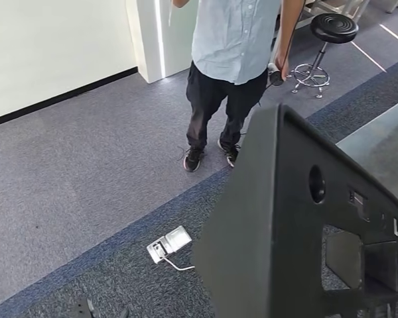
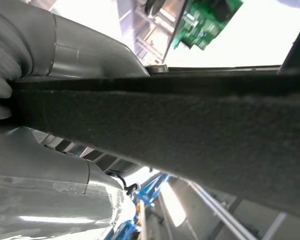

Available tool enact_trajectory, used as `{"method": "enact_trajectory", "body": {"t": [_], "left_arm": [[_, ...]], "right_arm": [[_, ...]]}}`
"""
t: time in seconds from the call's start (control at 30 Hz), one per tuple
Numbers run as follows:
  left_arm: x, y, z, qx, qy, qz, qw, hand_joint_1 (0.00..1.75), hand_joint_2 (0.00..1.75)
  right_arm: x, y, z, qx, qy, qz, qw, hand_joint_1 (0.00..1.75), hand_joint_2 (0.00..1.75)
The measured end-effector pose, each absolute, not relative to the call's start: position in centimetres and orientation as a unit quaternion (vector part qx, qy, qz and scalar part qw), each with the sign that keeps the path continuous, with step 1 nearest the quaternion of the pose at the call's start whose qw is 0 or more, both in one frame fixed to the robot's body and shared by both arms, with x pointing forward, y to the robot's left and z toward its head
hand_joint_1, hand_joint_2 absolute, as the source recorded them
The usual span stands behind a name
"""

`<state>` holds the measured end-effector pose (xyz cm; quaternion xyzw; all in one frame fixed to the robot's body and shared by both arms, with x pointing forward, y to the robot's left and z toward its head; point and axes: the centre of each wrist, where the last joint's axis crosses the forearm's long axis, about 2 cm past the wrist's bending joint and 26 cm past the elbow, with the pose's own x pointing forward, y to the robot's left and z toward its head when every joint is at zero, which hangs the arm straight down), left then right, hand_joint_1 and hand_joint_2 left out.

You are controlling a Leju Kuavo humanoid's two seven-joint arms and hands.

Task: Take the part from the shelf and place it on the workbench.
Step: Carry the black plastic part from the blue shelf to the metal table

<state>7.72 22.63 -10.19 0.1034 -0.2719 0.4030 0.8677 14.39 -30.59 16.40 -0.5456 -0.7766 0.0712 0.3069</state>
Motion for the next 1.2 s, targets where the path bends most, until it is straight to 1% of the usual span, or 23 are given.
{"method": "enact_trajectory", "body": {"t": [1.2], "left_arm": [[8.01, 22.69, -10.15, 0.103, -0.283, 0.401, 0.865, 0.00, 1.75]], "right_arm": [[14.48, -30.77, 16.27, -0.546, -0.775, 0.074, 0.311, 1.75, 1.75]]}}
